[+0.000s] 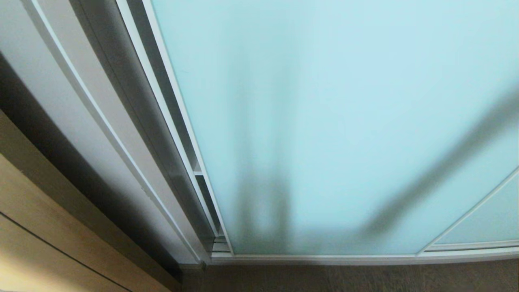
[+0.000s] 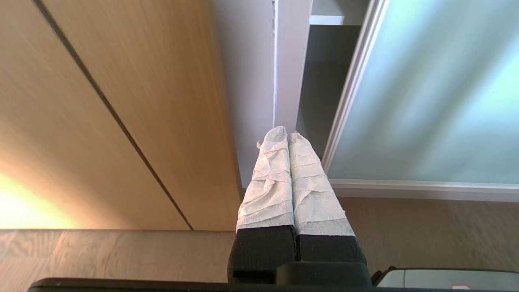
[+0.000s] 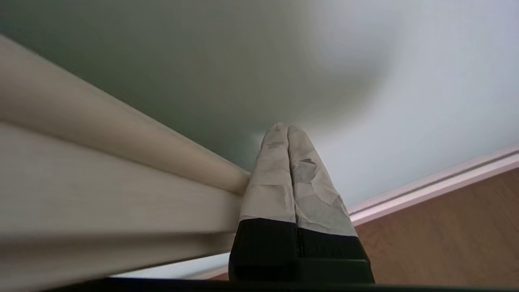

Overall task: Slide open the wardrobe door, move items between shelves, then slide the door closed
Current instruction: Close the door

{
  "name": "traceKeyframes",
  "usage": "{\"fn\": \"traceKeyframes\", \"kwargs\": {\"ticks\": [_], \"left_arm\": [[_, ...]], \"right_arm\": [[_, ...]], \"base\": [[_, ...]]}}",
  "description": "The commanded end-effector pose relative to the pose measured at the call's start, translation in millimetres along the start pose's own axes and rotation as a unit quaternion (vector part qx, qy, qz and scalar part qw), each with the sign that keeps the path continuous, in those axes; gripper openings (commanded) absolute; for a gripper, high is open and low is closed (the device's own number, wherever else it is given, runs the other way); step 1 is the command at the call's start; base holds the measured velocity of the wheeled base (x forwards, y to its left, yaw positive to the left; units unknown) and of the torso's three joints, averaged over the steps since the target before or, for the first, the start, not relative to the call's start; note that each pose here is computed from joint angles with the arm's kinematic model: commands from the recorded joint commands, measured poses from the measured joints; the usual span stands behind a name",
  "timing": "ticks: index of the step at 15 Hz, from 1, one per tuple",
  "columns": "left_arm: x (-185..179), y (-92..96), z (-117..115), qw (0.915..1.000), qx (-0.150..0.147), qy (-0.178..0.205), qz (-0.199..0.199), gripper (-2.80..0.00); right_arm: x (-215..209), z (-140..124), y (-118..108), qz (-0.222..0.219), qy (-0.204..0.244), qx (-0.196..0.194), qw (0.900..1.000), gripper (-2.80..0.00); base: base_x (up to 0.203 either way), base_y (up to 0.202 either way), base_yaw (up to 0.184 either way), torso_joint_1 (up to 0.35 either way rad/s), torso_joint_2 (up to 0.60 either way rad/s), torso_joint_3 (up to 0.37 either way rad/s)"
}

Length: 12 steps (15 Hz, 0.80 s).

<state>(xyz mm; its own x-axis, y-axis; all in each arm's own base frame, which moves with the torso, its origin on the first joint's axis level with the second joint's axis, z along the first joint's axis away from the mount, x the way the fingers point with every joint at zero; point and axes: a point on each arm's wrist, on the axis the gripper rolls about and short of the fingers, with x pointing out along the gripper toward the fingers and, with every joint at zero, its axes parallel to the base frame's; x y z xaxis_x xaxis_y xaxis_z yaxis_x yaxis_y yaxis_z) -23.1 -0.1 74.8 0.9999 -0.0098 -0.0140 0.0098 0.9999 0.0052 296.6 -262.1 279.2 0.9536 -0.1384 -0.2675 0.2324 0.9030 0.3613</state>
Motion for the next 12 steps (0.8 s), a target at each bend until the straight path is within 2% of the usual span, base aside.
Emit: {"fn": "traceKeyframes", "kwargs": {"ticks": [1, 6, 12], "left_arm": [[0, 0.0, 0, 1.0000, 0.000, 0.001, 0.000, -2.80], [0, 0.0, 0, 1.0000, 0.000, 0.000, 0.000, -2.80], [0, 0.0, 0, 1.0000, 0.000, 0.000, 0.000, -2.80]], "right_arm": [[-8, 1, 16, 0.016, 0.000, -0.005, 1.000, -2.80], [-15, 2, 34, 0.029, -0.001, -0.013, 0.999, -2.80], [-15, -4, 39, 0.034, 0.008, -0.011, 0.999, -2.80]], "base": [[0.000, 0.000, 0.000, 0.000, 0.00, 0.000], [0.000, 0.000, 0.000, 0.000, 0.00, 0.000], [0.000, 0.000, 0.000, 0.000, 0.00, 0.000]]}}
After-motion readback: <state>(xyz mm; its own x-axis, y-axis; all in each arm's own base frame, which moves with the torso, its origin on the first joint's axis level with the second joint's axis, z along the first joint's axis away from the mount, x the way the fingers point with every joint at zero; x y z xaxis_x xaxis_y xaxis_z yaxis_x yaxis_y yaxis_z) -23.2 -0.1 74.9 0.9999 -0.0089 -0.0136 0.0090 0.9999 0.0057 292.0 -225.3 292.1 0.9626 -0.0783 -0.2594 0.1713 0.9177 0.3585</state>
